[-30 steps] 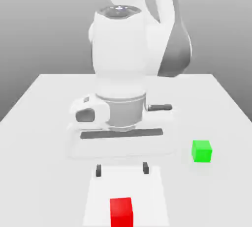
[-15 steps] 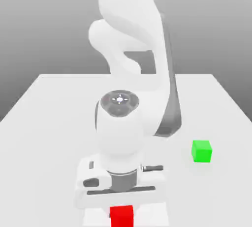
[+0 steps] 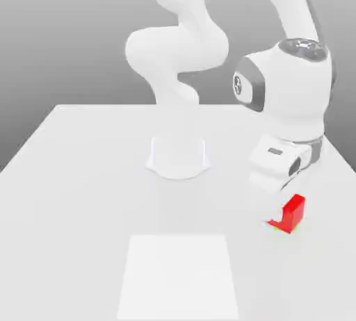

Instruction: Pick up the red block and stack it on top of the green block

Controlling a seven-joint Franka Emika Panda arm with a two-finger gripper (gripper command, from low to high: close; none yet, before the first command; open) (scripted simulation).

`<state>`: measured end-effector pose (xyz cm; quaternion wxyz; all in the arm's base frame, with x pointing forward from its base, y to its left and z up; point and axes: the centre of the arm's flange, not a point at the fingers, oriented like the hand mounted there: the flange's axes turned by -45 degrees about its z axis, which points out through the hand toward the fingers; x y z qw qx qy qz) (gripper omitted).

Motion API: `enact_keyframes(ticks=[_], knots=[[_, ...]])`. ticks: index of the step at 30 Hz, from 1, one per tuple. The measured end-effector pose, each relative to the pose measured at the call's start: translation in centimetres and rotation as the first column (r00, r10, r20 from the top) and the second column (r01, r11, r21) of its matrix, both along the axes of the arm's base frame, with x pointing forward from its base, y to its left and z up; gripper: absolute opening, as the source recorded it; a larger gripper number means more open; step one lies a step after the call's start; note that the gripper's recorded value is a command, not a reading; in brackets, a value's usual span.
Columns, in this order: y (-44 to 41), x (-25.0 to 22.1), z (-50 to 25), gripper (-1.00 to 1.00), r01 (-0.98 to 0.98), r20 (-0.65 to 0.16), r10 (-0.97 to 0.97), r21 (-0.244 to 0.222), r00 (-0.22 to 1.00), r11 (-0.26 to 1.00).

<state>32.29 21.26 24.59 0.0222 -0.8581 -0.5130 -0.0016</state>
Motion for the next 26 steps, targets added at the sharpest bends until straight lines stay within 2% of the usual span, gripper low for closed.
enact_keyframes(ticks=[4,11,12,19,26], knots=[[2.5,-6.7,-0.1,-1.0,-0.307,0.016,0.308,-0.032,0.951,0.951],[2.9,-7.9,-5.4,-1.0,-0.364,0.02,0.365,-0.044,0.931,0.93],[2.8,-8.0,-6.2,1.0,-0.365,0.02,0.366,-0.043,0.931,0.93],[2.8,-8.0,-6.3,1.0,-0.364,0.021,0.365,-0.042,0.931,0.93],[2.9,-7.9,-0.9,1.0,-0.365,0.021,0.366,-0.043,0.931,0.93]])
